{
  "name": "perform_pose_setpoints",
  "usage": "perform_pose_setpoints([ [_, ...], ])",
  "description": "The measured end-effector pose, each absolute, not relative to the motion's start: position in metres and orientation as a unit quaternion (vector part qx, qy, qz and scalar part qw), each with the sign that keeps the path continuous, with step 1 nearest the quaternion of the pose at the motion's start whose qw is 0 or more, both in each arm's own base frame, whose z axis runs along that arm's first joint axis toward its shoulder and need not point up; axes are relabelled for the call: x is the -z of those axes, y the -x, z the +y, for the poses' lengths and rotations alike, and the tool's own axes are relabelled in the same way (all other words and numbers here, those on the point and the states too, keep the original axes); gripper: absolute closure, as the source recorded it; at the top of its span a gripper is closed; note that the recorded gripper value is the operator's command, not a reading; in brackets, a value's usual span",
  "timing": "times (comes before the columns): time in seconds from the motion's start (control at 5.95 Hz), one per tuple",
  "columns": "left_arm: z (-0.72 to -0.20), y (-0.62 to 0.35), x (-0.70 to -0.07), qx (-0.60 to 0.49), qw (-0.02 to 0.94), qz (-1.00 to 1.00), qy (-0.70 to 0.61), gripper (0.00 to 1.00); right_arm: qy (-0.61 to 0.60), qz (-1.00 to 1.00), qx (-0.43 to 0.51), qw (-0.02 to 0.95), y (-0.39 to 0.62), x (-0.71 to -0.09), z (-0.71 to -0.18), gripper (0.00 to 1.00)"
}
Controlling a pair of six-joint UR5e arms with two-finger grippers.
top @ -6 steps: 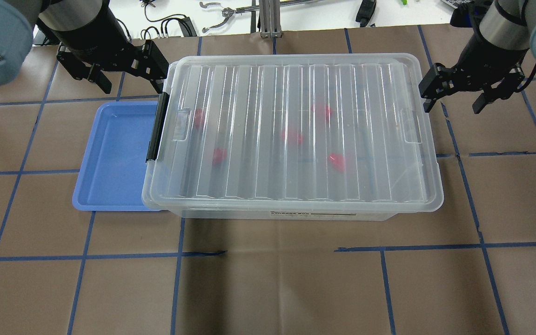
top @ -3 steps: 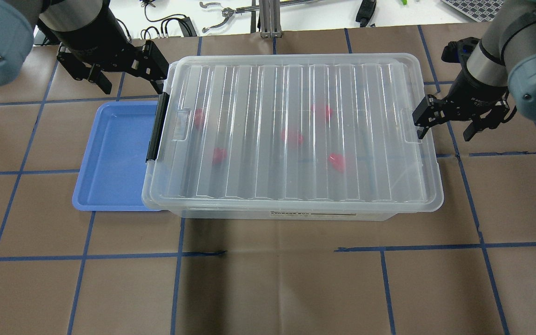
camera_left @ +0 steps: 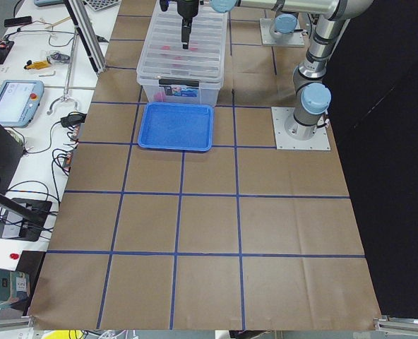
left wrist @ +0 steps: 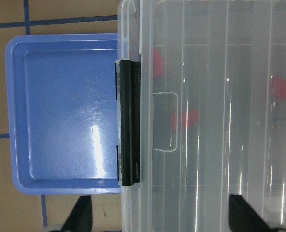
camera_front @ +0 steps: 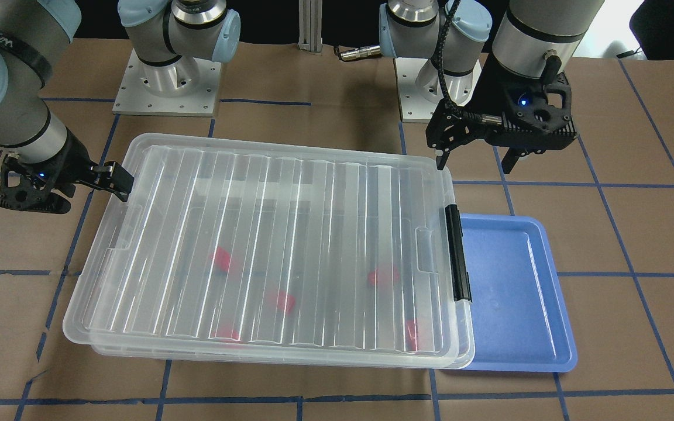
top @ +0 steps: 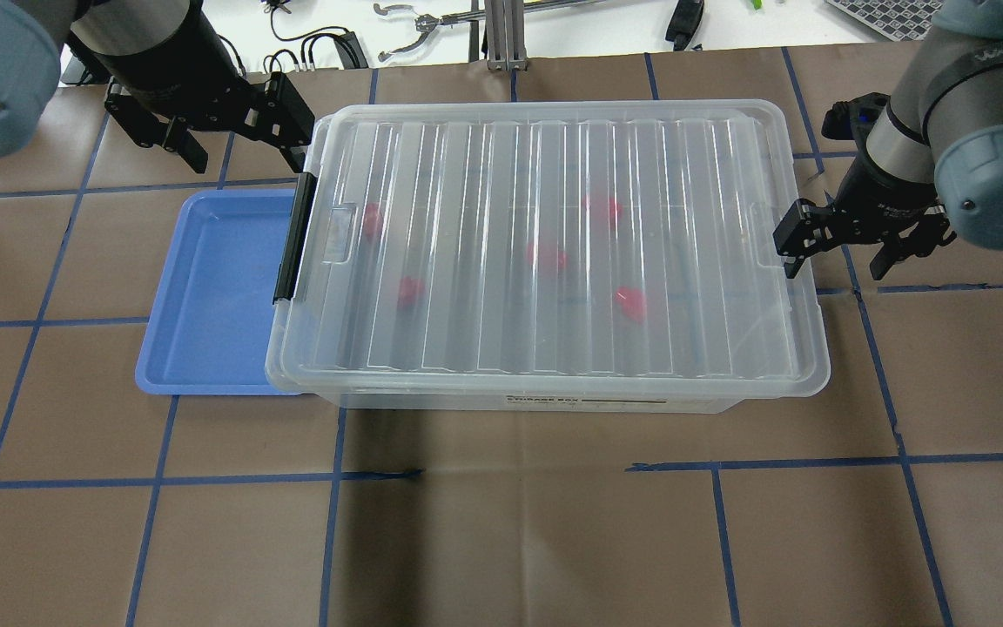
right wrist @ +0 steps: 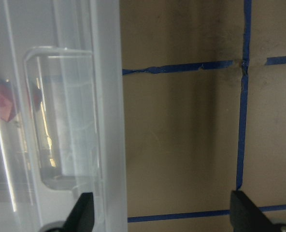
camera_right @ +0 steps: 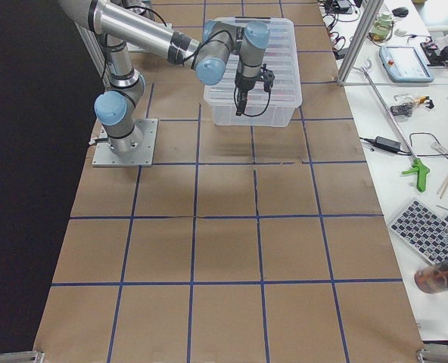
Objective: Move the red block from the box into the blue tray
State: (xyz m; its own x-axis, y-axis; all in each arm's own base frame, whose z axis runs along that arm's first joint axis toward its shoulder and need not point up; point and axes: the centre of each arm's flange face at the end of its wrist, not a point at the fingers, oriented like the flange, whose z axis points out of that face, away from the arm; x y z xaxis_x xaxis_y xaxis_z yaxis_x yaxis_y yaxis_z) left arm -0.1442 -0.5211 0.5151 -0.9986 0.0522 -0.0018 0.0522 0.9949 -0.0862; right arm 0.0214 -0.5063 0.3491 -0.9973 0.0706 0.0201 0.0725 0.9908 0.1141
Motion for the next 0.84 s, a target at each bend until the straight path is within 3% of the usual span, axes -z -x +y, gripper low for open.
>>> perform_pose_setpoints([
  [0.84, -0.527, 0.146, -0.519, -0.047, 0.009, -0.999, 0.026, 0.02, 0.021, -0.999, 0.041, 0.009, 0.018, -0.344, -0.509, 0.0],
])
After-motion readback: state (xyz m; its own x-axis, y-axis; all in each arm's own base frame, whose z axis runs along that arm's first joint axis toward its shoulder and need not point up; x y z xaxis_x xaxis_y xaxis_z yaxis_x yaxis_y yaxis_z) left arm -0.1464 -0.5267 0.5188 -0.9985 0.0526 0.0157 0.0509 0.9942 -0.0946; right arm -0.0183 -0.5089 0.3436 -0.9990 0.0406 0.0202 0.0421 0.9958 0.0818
